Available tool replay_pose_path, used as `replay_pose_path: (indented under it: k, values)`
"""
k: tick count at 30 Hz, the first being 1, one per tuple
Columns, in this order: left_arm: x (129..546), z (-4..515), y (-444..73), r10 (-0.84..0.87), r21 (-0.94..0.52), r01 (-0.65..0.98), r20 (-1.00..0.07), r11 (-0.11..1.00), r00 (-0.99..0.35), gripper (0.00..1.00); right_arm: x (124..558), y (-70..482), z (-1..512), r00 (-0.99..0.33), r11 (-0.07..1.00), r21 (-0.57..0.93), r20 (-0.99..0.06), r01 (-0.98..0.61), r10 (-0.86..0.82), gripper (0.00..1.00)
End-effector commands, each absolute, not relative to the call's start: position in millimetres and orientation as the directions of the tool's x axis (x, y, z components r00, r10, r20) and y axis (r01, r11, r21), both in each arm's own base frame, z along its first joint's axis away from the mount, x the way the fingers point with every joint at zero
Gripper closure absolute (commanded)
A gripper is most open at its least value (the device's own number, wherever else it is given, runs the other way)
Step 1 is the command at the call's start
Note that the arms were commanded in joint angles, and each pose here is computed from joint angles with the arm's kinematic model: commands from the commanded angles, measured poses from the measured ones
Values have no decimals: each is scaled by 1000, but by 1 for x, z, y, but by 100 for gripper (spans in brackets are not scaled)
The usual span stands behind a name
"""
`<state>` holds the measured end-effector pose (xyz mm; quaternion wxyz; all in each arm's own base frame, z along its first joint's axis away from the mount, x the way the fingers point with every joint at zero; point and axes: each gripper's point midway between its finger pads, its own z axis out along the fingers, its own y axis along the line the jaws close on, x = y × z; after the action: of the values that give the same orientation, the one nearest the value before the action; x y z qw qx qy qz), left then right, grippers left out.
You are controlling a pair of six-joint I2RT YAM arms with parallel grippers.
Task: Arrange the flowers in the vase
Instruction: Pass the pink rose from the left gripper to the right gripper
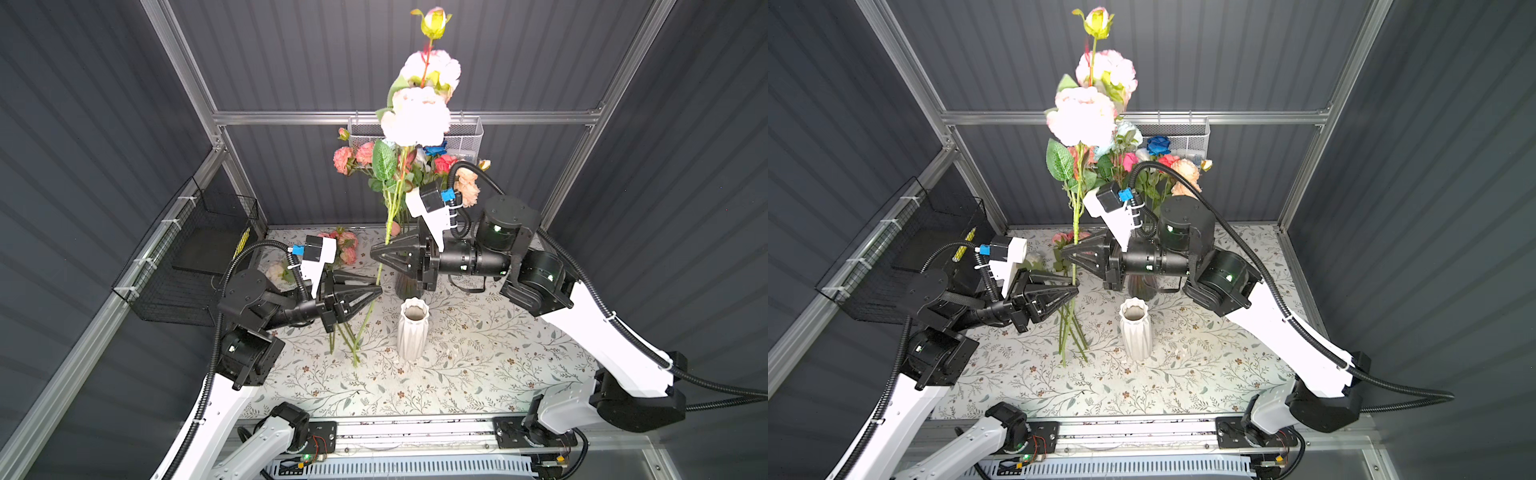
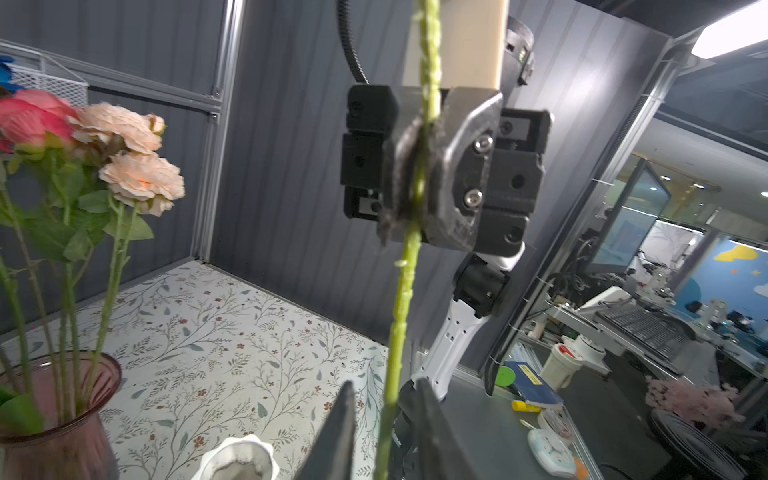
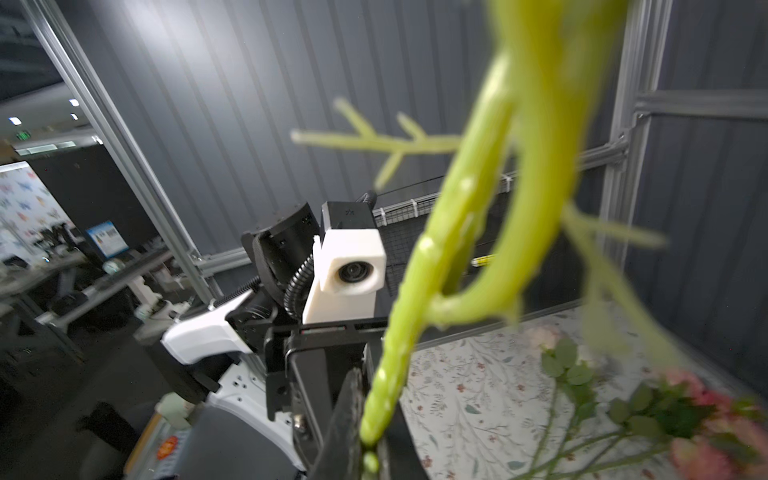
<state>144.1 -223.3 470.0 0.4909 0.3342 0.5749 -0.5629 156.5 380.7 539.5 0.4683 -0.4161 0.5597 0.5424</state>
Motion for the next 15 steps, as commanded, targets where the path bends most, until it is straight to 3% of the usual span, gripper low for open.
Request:
replay_pose_path:
  k: [1, 3, 4, 10, 15]
  values:
    - [155, 479, -212, -225, -315, 914, -939, 258, -260, 26, 146, 357, 557, -165, 89, 175, -981, -981, 106, 100]
    - [163, 479, -206, -255, -325, 890, -934, 319, -250, 3, 145, 344, 557, -137, 130, 152, -983, -980, 120, 100]
    - [166, 480, -202, -268, -325, 879, -933, 348, -239, 0, 144, 336, 558, -115, 158, 134, -986, -978, 125, 100]
    - [177, 477, -165, -331, -322, 763, -932, 560, -150, 0, 146, 283, 568, 1, 353, 40, -993, -935, 114, 100]
    - [182, 455, -146, -350, -342, 682, -927, 646, -133, 0, 160, 257, 568, 91, 492, -43, -993, -870, 73, 100]
